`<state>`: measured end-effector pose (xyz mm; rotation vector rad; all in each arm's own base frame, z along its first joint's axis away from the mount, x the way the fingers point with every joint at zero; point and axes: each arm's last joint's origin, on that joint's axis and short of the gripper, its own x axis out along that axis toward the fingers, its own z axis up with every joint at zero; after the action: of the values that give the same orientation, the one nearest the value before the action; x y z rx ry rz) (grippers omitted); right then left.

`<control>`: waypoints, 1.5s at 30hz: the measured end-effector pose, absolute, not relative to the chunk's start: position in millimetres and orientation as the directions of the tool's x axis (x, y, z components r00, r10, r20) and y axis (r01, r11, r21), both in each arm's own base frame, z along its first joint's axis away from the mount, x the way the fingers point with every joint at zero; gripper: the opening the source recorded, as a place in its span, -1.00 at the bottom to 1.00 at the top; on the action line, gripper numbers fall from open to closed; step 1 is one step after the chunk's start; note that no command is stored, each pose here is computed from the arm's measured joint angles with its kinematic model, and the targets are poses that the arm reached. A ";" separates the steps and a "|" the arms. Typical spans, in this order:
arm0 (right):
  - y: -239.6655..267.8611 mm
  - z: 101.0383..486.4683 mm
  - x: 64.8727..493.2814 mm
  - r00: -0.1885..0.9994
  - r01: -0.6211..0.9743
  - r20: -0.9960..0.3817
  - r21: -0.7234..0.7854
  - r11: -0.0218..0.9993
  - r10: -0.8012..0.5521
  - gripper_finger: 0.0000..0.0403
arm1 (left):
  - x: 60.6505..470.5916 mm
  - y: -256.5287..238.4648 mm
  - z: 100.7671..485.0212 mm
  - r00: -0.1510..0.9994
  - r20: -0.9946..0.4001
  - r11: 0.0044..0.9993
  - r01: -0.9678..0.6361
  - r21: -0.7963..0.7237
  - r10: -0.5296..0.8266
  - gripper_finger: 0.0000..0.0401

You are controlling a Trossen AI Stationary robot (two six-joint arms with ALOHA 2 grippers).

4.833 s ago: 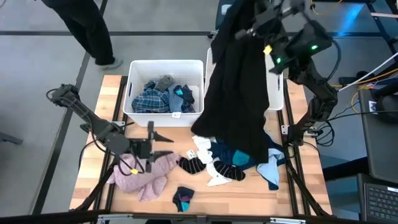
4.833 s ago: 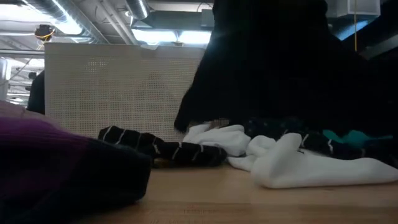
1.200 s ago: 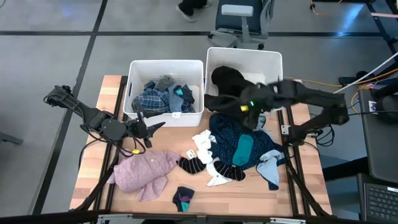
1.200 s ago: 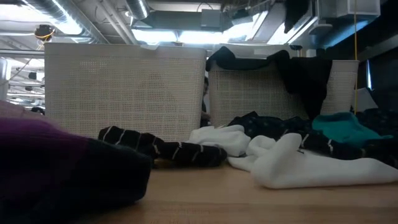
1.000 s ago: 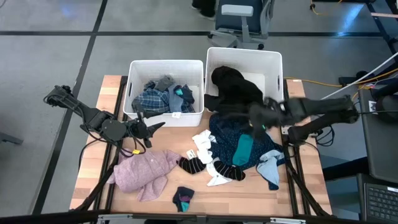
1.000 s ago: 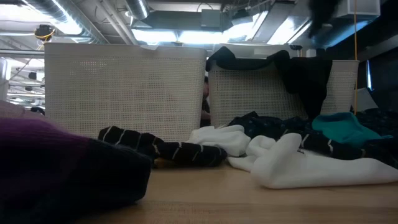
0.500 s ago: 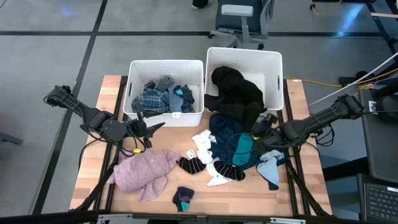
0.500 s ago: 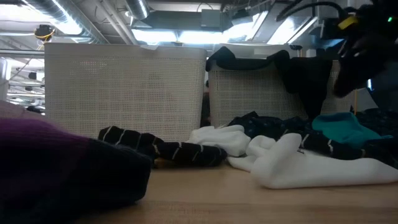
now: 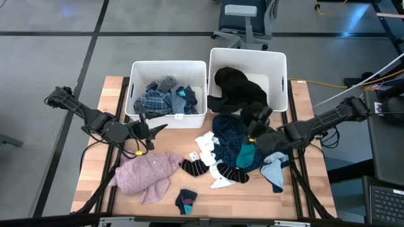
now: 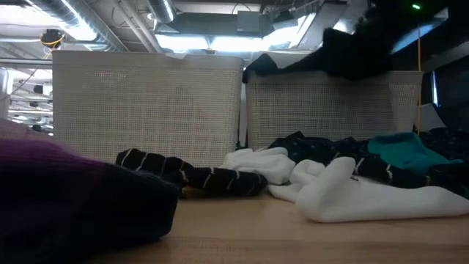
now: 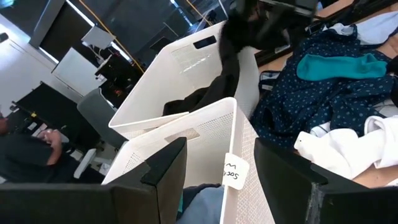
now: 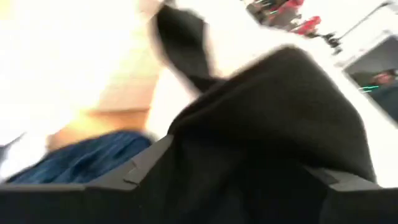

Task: Sort clothes
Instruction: Put the black coat into the right white bin

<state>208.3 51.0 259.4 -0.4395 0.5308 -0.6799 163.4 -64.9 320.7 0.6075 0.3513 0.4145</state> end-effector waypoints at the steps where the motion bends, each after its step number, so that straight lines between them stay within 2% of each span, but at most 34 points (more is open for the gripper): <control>1: 46.7 266.2 211.4 0.647 0.482 -0.299 -0.553 0.680 -0.702 0.15 | 163.4 -64.9 320.7 0.860 -0.195 0.744 -0.269 0.612 0.471 -0.10; 8: -6.5 305.8 222.6 0.496 0.584 -0.263 -0.605 0.542 -0.828 0.15 | 163.4 -64.9 320.7 0.860 -0.195 0.744 -0.269 0.611 0.471 -0.10; 13: -56.0 311.0 217.0 0.369 0.610 -0.304 -0.633 0.476 -0.878 0.15 | 163.2 -64.8 320.2 0.859 -0.198 0.746 -0.269 0.609 0.472 -0.10; 20: -93.6 306.8 198.1 0.283 0.607 -0.417 -0.620 0.497 -0.864 0.15 | 163.1 -64.8 319.9 0.859 -0.200 0.761 -0.282 0.584 0.472 -0.10; 23: -90.3 322.2 195.5 0.339 0.623 -0.449 -0.551 0.555 -0.826 0.15 | 162.7 -64.5 318.8 0.856 -0.207 0.765 -0.283 0.578 0.473 -0.10; 25: -83.7 333.6 197.4 0.455 0.606 -0.485 -0.447 0.658 -0.747 0.15 | 162.7 -64.5 318.7 0.856 -0.208 0.770 -0.288 0.569 0.474 -0.10; 29: -67.6 343.0 210.3 0.734 0.398 -0.498 -0.237 0.887 -0.462 0.15 | 162.7 -64.5 318.6 0.855 -0.208 0.774 -0.292 0.562 0.474 -0.10; 31: -61.1 340.0 218.6 0.810 0.293 -0.474 -0.182 0.939 -0.345 0.15 | 162.7 -64.5 318.6 0.855 -0.208 0.775 -0.293 0.560 0.474 -0.10; 33: -56.8 331.1 225.7 0.838 0.229 -0.465 -0.174 0.958 -0.285 0.15 | 162.8 -64.3 318.8 0.855 -0.207 0.775 -0.295 0.558 0.475 -0.10; 36: -55.0 313.2 237.5 0.834 0.214 -0.469 -0.210 0.954 -0.290 0.15 | 163.5 -62.5 318.8 0.850 -0.207 0.775 -0.306 0.553 0.484 -0.10; 42: -67.1 299.7 249.5 0.695 0.430 -0.443 -0.374 0.822 -0.566 0.15 | 165.1 -57.8 318.6 0.835 -0.209 0.770 -0.332 0.545 0.509 -0.10; 44: -67.9 299.8 251.6 0.700 0.417 -0.430 -0.404 0.815 -0.571 0.15 | 165.5 -56.8 318.6 0.832 -0.209 0.768 -0.338 0.544 0.514 -0.10; 45: -66.3 300.5 253.2 0.733 0.370 -0.428 -0.401 0.838 -0.529 0.15 | 165.6 -56.3 318.5 0.831 -0.209 0.767 -0.340 0.544 0.516 -0.10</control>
<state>253.2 -66.3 300.5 -0.2997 0.5578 -0.5025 165.6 -56.3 318.5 0.5136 0.3614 0.4754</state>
